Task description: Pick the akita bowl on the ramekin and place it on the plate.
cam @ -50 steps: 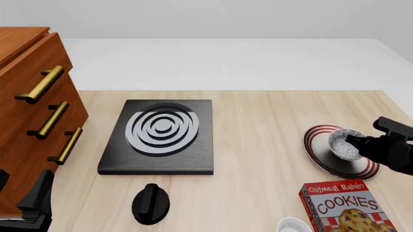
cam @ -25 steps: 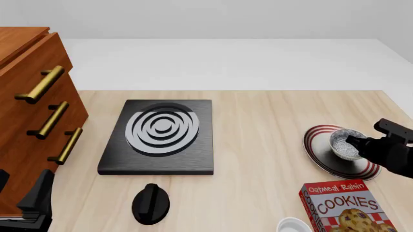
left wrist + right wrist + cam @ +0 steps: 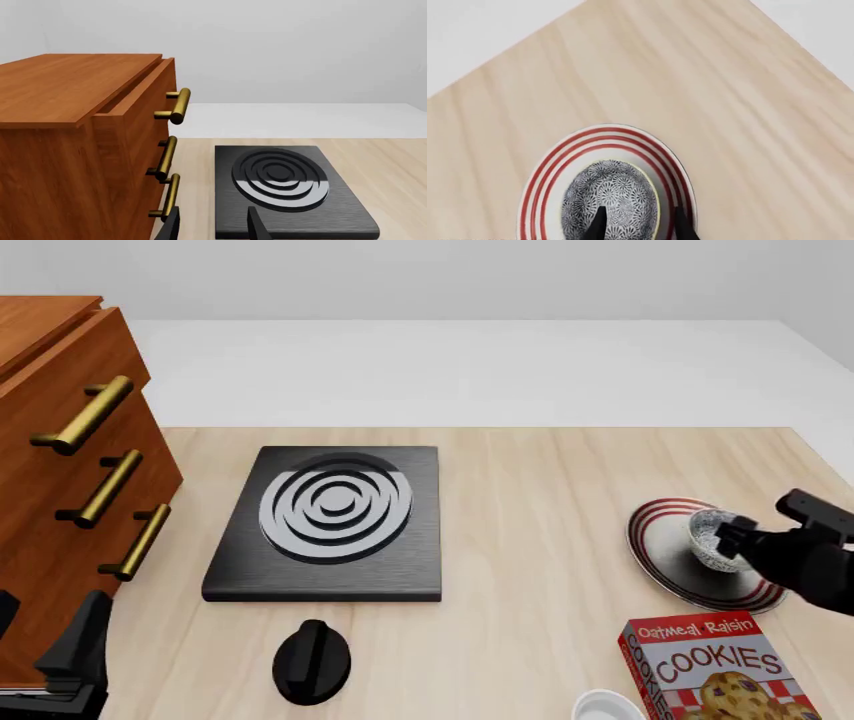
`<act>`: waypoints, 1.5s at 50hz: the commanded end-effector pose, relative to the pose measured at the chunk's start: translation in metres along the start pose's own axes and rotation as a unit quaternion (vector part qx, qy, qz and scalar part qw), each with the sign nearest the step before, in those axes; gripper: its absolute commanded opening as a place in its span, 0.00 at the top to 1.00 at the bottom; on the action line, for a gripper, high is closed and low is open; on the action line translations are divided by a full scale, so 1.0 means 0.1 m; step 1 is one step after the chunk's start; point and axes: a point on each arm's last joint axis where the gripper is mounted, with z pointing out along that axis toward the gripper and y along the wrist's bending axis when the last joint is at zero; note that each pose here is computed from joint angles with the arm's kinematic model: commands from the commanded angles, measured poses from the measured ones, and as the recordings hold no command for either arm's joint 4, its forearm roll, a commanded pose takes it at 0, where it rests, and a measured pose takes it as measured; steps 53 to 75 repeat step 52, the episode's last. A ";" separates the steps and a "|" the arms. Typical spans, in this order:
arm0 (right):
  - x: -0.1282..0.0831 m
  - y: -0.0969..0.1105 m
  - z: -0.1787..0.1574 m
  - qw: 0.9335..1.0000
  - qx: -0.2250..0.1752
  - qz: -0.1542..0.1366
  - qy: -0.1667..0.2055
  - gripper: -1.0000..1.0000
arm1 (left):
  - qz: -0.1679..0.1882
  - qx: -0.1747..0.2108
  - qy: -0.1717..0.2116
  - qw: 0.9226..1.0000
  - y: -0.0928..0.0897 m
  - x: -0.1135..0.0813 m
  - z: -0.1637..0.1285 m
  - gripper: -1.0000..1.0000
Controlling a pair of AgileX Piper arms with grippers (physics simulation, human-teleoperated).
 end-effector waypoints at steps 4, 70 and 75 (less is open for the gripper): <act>-0.09 -0.07 -0.24 1.000 0.007 0.010 -0.020 0.00 | 0.000 0.000 0.000 1.000 0.00 0.00 0.00 0.00; 0.30 -0.04 -3.27 0.967 -0.103 -0.030 -0.229 0.00 | 0.000 0.000 0.000 1.000 0.00 0.00 -0.01 0.00; 0.30 -0.04 -3.27 0.967 -0.103 -0.030 -0.229 0.00 | 0.000 0.000 0.000 1.000 0.00 0.00 -0.01 0.00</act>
